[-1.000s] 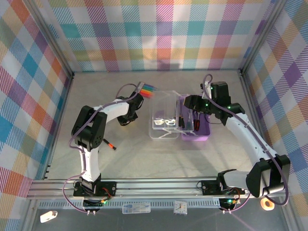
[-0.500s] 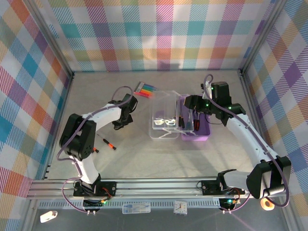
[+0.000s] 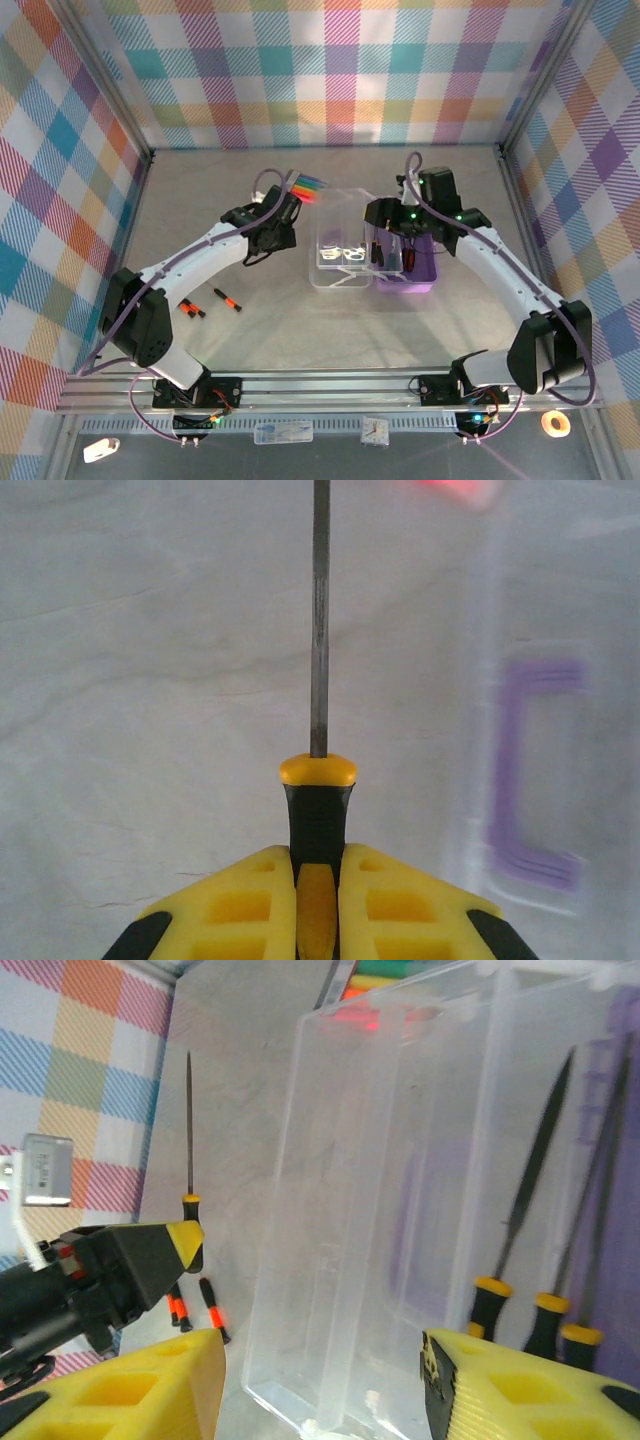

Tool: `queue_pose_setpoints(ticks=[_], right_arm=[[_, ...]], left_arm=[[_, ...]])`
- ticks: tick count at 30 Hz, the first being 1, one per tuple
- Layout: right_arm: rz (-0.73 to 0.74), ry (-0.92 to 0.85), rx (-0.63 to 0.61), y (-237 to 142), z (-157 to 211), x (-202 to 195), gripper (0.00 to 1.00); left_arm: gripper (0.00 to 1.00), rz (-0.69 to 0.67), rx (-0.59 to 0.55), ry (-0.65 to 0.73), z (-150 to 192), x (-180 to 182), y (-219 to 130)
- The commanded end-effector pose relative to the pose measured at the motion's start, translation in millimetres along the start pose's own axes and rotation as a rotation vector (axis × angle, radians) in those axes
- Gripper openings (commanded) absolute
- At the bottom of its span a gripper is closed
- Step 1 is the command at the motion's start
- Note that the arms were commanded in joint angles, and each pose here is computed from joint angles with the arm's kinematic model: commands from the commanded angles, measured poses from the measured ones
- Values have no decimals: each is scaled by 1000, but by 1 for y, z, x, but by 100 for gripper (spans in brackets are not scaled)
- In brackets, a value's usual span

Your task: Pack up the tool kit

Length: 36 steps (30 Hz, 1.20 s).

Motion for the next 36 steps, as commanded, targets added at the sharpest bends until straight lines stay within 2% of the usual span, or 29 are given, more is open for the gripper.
queue_pose_setpoints(ticks=[1, 10, 18, 22, 27, 36], right_arm=[[-81, -39, -33, 2, -14, 35, 55], [-126, -13, -2, 34, -26, 52, 56], [-88, 46, -9, 53, -32, 41, 54], [-104, 68, 28, 63, -29, 39, 47], [-116, 73, 37, 63, -26, 39, 29], [-112, 96, 54, 67, -23, 35, 16]], left_arm=[[9, 120, -43, 40, -15, -28, -25], [10, 367, -68, 123, -8, -102, -51], [10, 456, -100, 165, -3, -124, -69], [10, 471, -94, 176, -1, -131, -71], [10, 491, -90, 180, -2, -137, -72], [10, 515, -81, 193, -2, -147, -72]])
Point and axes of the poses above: each hand's point on the last joint's axis, 136 mm out from that joint toward the fingers, its own y axis out along the fingers, its own x axis along the line the jaws close on, z = x × y, the point moved 2 cm from there along -y, back along the fingers, and after that the axes turned 7 degrees about y, right-handed, at the moved point
